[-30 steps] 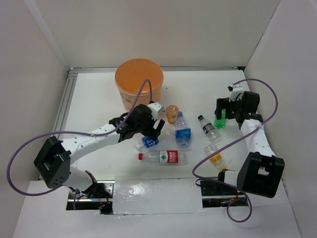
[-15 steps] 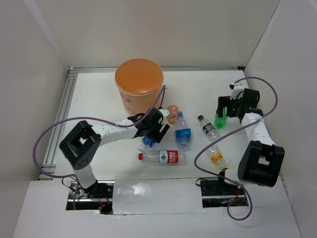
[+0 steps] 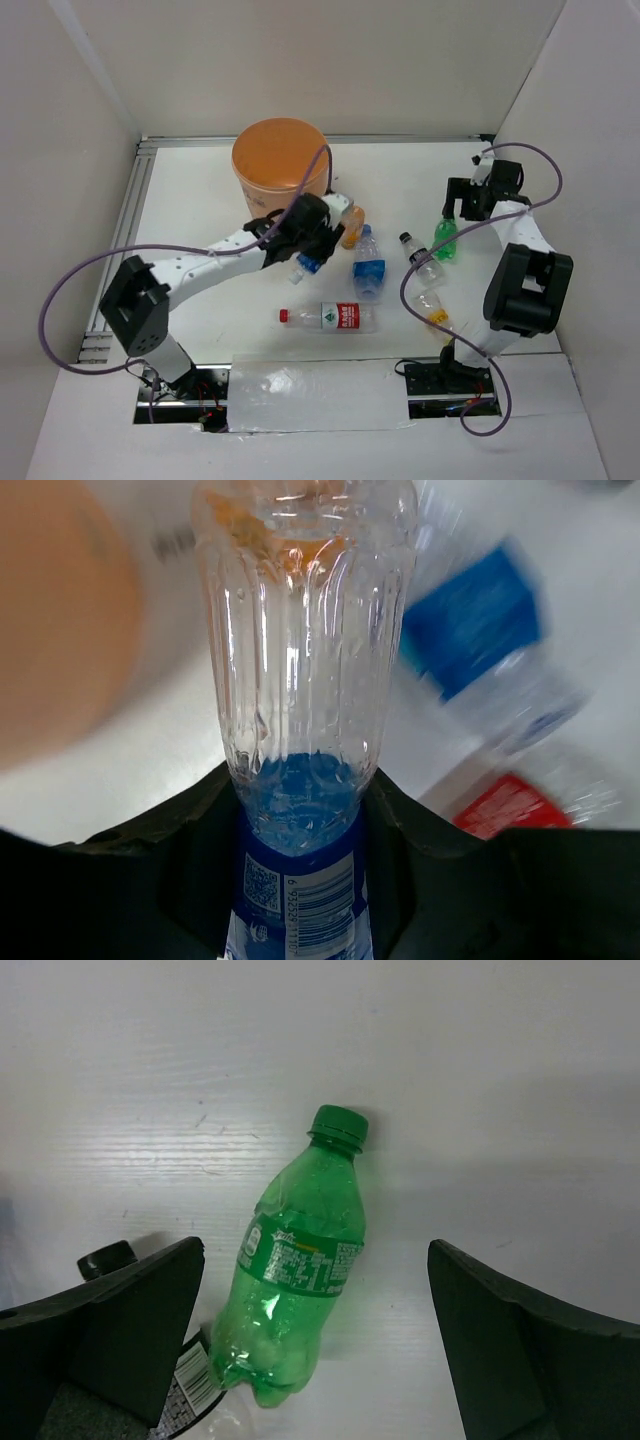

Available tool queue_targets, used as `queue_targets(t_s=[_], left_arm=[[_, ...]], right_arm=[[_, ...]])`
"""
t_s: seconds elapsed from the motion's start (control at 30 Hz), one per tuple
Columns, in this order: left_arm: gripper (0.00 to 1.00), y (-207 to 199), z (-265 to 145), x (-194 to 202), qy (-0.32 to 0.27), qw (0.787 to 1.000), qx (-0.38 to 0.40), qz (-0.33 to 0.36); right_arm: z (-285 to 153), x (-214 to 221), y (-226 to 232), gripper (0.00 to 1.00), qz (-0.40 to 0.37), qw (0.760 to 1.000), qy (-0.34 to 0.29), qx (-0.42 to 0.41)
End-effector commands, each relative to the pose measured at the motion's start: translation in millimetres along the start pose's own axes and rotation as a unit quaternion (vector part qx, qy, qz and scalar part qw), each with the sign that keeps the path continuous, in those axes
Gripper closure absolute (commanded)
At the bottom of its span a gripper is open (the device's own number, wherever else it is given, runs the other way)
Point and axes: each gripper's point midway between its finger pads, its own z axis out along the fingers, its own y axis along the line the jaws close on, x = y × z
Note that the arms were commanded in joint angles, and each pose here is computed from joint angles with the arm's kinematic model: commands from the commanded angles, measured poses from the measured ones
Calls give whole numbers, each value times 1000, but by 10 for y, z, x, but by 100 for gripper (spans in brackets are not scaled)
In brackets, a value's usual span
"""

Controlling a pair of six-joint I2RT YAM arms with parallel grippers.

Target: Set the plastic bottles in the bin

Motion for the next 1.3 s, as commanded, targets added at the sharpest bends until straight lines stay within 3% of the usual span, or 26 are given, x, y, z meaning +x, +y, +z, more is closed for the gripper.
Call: queue_targets(t_s=[0.0,0.13,0.27,0.43,0.5,0.63,0.67,0.7,0.73,0.77,0.87,0.9,1.0,1.03,1.13,1.23,1.27], left_arm=[[83,-21,-940,-1351,-191,982,-2,4],[82,201,-1616,-2116,-305,952,-34,-19],[80,844,-1993,-2550,-387,912,-120,-62],[80,1507,-1809,-2661,-391,891,-205,-102],[80,1729,-1493,-2572,-364,898,-223,-112],[49,1983,-1024,-2325,-309,908,-249,-137],[19,2031,-1005,-2283,-305,908,-253,-138],[8,2038,-948,-2261,-300,909,-254,-138],[0,2095,-881,-2156,-287,912,-259,-139],[0,2105,-931,-2179,-292,912,-253,-139],[0,1996,-1119,-2216,-299,914,-242,-126],[0,1920,-1225,-2270,-306,916,-238,-105],[0,1364,-1391,-2290,-311,932,-182,-39],[0,1071,-1638,-2321,-329,932,-154,-12],[0,592,-1661,-1936,-297,950,-89,25],[0,30,-1680,-1339,-252,967,13,40],[0,-175,-1628,-1015,-226,971,54,51]], right_arm=[[137,179,-76,1,36,998,46,15],[321,380,-94,2,44,995,85,10],[441,499,-48,7,55,993,100,-16],[511,590,-11,9,60,991,113,-30],[533,662,15,9,63,990,122,-37],[579,772,36,11,69,987,139,-43],[579,772,36,11,69,987,139,-43],[579,772,36,11,69,987,139,-43],[597,803,32,11,66,987,143,-44],[587,823,38,13,67,986,147,-45],[623,884,34,25,65,985,156,-47],[608,914,37,43,60,984,162,-49],[515,751,44,69,40,986,147,-66],[472,591,69,80,29,988,128,-77],[231,153,149,93,-16,991,83,-107],[-111,-520,454,99,-72,978,15,-194],[-286,-891,702,99,-104,964,-30,-245]])
